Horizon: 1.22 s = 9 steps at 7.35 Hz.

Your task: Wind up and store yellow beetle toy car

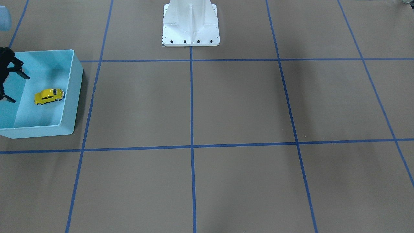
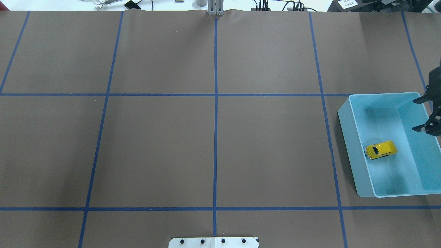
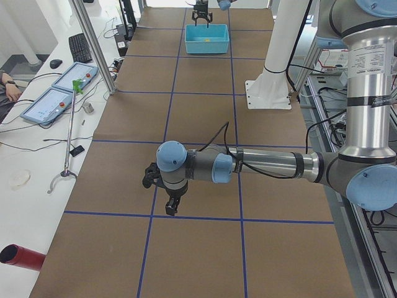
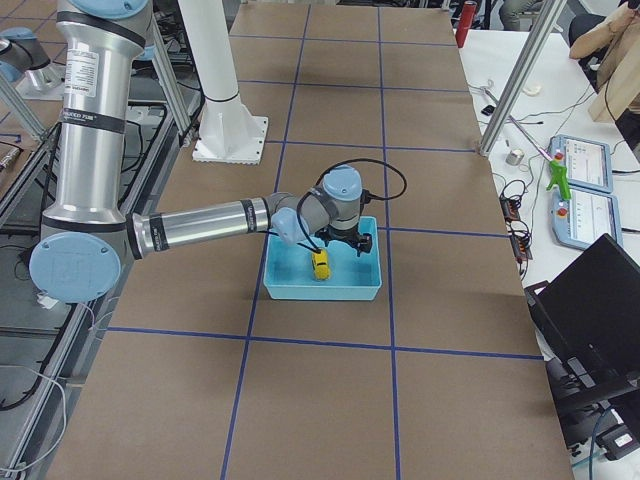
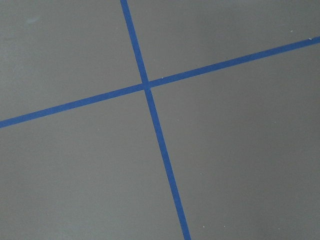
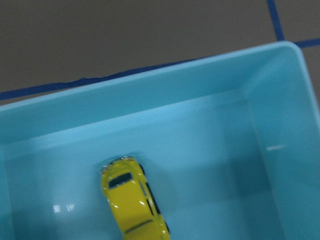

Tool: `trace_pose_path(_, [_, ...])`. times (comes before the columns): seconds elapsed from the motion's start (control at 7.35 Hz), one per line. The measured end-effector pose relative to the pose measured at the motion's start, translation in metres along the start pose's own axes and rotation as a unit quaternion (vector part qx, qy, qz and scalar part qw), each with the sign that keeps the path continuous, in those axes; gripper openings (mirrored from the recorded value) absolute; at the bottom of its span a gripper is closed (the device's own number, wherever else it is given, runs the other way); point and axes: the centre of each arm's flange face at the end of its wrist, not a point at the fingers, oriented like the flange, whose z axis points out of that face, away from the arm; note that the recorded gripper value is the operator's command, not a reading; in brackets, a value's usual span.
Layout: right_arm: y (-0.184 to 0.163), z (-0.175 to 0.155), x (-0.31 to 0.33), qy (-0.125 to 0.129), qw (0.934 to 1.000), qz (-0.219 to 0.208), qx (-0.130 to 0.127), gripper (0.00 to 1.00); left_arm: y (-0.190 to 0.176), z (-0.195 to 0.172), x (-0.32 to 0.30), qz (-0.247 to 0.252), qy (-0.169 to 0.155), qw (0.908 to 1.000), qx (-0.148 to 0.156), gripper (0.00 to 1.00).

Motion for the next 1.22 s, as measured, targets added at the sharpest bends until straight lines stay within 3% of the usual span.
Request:
trace_pose_path(0.14, [0.018, -0.023, 0.025, 0.004, 0.9977, 0.065, -0.018, 1.0, 0.0, 0.001, -0.001, 0.0, -0.001, 1.0, -0.001, 1.0])
trace_pose_path(0.27, [0.047, -0.042, 0.042, 0.005, 0.9908, 0.131, -0.034, 1.0, 0.002, 0.003, -0.004, -0.003, -0.001, 1.0, -0.003, 1.0])
trace_pose_path(0.54, [0.122, -0.073, 0.065, -0.002, 0.9631, 0.263, -0.055, 1.0, 0.008, 0.008, -0.008, 0.002, -0.001, 1.0, -0.008, 1.0])
trace_pose_path(0.95, [0.208, -0.082, 0.079, -0.002, 0.93, 0.362, -0.062, 1.0, 0.011, 0.011, -0.011, 0.017, -0.001, 0.9998, -0.013, 1.0])
trace_pose_path(1.09, [0.224, -0.078, 0.081, -0.002, 0.9104, 0.408, -0.069, 1.0, 0.012, 0.012, -0.012, 0.015, -0.001, 0.9998, -0.015, 1.0])
trace_pose_path(1.22, [0.231, -0.075, 0.086, 0.01, 0.8778, 0.473, -0.073, 1.0, 0.012, 0.014, -0.014, 0.014, 0.0, 0.9998, -0.017, 1.0])
